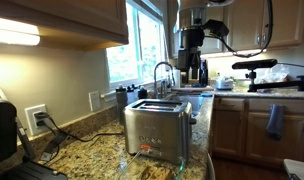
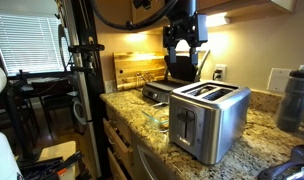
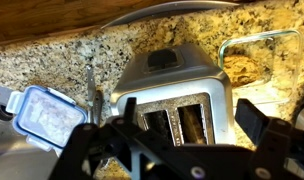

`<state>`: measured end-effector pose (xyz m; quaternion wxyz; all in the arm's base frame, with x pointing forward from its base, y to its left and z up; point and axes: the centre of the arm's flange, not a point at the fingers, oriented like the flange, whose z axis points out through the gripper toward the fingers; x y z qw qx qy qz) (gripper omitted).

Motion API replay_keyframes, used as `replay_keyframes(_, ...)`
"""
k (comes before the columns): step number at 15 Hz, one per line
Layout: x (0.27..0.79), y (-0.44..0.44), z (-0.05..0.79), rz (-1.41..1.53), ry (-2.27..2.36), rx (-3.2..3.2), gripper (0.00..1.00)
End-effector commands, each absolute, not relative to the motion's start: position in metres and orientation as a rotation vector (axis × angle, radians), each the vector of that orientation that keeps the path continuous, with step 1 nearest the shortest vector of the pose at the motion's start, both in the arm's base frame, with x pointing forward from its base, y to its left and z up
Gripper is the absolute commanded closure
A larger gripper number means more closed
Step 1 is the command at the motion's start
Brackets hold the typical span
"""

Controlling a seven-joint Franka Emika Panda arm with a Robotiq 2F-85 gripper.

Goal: Put a slice of bread in the toaster then push the toaster lever down

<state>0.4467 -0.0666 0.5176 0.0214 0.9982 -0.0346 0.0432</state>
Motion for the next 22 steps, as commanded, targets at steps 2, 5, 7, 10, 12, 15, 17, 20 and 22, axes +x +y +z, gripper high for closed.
replay_keyframes(2,0.413,-0.07,0.515,0.147,-0.11,3.108,0.0)
replay_keyframes(5,0.405,-0.067,0.51,0.163,-0.102,3.114,0.0)
replay_keyframes(7,0.402,-0.067,0.507,0.169,-0.1,3.118,0.0)
replay_keyframes(10,0.401,-0.065,0.5,0.188,-0.094,3.122,0.0)
replay_keyframes(12,0.403,-0.064,0.495,0.205,-0.09,3.12,0.0)
replay_keyframes(15,0.406,-0.066,0.482,0.218,-0.093,3.115,0.0)
replay_keyframes(17,0.408,-0.067,0.475,0.229,-0.094,3.115,0.03)
replay_keyframes(20,0.411,-0.068,0.467,0.248,-0.095,3.118,0.32)
replay_keyframes(22,0.413,-0.07,0.464,0.261,-0.097,3.118,0.47)
